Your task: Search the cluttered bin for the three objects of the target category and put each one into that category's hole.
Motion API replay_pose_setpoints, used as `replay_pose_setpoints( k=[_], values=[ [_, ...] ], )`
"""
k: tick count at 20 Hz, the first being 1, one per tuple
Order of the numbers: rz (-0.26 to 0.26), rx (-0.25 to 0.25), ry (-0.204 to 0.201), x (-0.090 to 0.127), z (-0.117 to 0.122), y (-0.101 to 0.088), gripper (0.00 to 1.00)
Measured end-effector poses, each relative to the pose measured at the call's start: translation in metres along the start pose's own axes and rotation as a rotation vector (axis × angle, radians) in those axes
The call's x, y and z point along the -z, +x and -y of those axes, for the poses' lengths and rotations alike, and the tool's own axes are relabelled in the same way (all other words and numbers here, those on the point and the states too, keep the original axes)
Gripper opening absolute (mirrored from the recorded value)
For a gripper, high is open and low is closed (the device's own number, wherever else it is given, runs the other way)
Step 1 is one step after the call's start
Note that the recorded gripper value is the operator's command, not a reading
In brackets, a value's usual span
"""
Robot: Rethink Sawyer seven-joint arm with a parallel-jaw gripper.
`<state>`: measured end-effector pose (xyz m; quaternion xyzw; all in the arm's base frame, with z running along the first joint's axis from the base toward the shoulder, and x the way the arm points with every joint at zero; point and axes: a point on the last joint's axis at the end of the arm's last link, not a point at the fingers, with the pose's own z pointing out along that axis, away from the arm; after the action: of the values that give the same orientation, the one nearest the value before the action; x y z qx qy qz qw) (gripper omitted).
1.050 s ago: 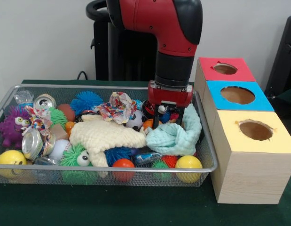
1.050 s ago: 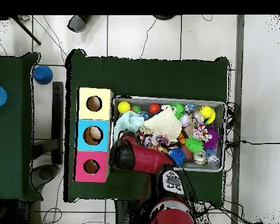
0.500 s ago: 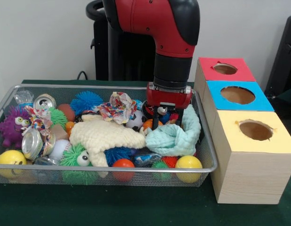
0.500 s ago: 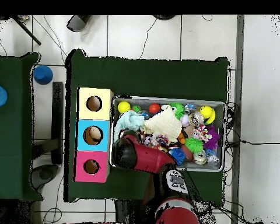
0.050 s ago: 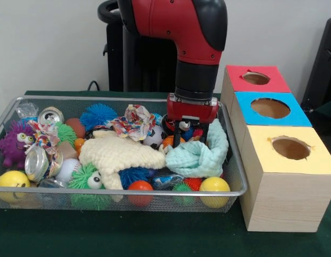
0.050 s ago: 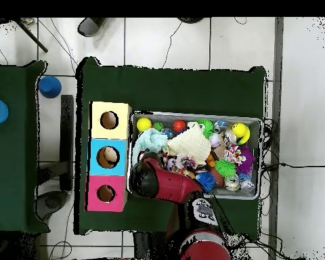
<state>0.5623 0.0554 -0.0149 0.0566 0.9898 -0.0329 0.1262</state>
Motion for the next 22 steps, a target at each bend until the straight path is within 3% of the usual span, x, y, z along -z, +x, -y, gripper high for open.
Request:
replay_pose_setpoints(
  k=[22],
  values=[
    [0.080, 0.007, 0.011, 0.001, -0.002, 0.013, 1.00]
  ],
)
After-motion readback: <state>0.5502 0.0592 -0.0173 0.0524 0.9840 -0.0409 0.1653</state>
